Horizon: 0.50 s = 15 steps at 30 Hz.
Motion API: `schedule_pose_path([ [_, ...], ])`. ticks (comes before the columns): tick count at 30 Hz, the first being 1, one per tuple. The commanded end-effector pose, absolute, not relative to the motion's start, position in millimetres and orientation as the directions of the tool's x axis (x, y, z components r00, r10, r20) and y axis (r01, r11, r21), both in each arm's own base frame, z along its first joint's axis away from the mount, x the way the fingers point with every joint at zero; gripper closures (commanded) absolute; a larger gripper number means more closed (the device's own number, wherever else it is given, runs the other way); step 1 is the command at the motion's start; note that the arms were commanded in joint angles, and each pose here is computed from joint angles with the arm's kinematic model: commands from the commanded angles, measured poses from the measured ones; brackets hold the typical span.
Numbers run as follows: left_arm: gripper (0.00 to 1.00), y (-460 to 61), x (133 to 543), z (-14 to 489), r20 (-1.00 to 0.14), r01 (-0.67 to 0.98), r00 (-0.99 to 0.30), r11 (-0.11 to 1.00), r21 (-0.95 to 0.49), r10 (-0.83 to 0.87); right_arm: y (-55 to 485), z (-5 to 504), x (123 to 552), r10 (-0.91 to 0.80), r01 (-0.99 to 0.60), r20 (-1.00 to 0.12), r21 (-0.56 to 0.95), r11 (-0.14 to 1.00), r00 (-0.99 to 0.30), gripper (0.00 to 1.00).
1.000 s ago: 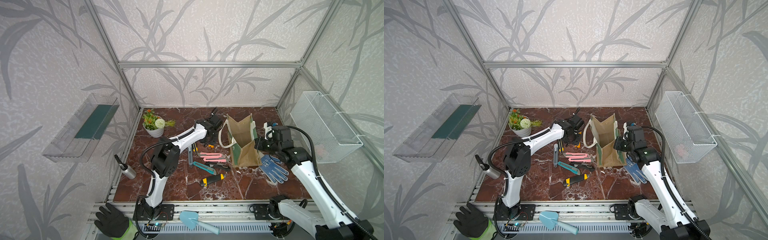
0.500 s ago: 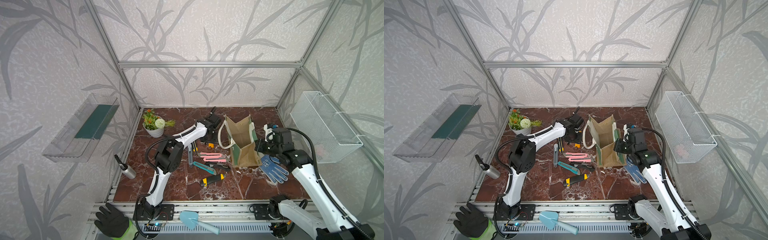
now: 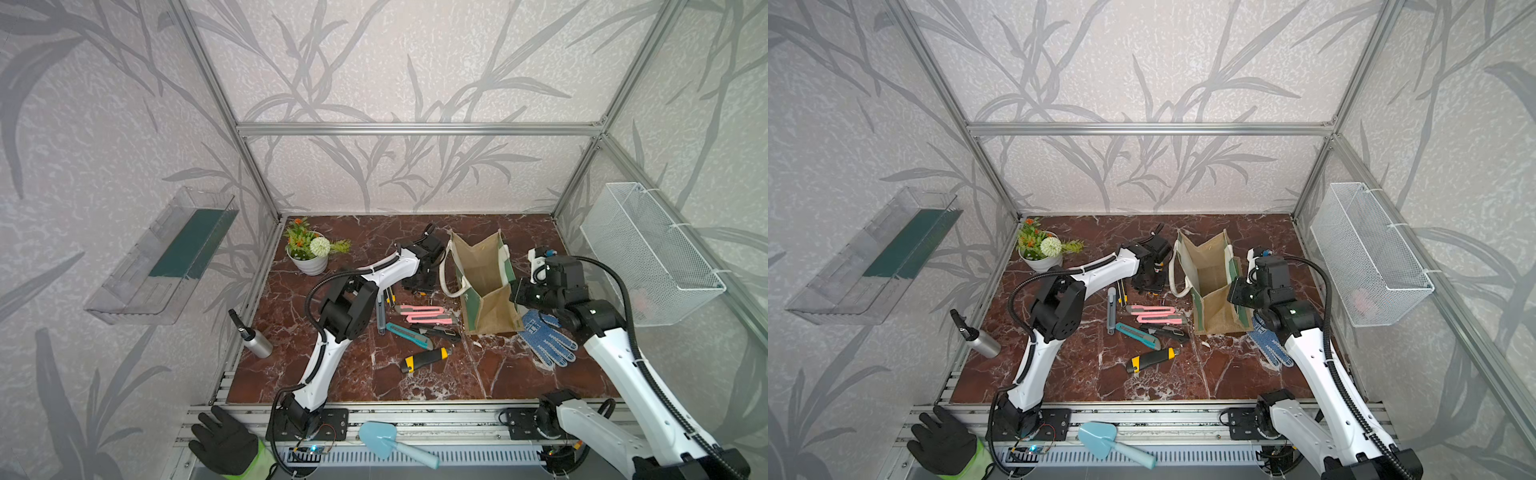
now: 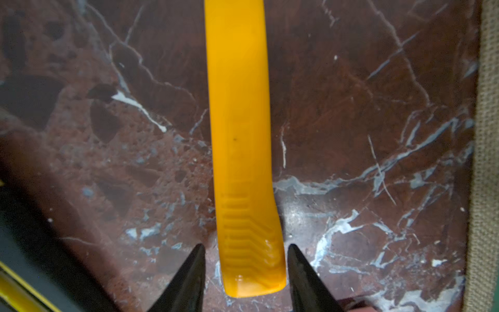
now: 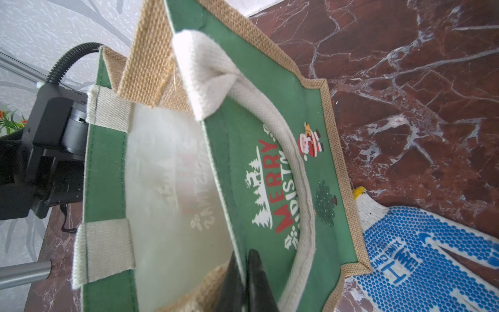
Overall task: Place the art knife into the pouch
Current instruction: Pick up the utility knife at the center of the board.
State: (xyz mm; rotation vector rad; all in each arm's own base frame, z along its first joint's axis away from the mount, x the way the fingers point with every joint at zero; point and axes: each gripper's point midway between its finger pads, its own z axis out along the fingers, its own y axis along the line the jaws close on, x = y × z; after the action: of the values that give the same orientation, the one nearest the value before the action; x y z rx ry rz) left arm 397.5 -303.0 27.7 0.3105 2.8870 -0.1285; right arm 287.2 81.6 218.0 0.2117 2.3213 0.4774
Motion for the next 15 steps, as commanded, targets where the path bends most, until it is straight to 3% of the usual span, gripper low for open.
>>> schedule_pose_path([
  [1,0.55,-300.8,396.5,20.6,-0.224,0.211,-0.954,0.977,-0.028,0.2,76.5,206.9,278.4,0.29,0.043,-0.616,0.383,0.923,-0.733,1.0],
  [7,0.58,-297.0,393.3,10.5,-0.205,0.207,-0.958,0.978,-0.013,0.2,75.8,207.5,277.6,0.291,0.046,-0.615,0.382,0.923,-0.733,1.0],
  [15,0.7,-291.4,394.7,14.8,-0.225,0.218,-0.95,0.976,0.014,0.215,75.2,207.1,276.5,0.298,0.054,-0.611,0.385,0.921,-0.733,1.0],
])
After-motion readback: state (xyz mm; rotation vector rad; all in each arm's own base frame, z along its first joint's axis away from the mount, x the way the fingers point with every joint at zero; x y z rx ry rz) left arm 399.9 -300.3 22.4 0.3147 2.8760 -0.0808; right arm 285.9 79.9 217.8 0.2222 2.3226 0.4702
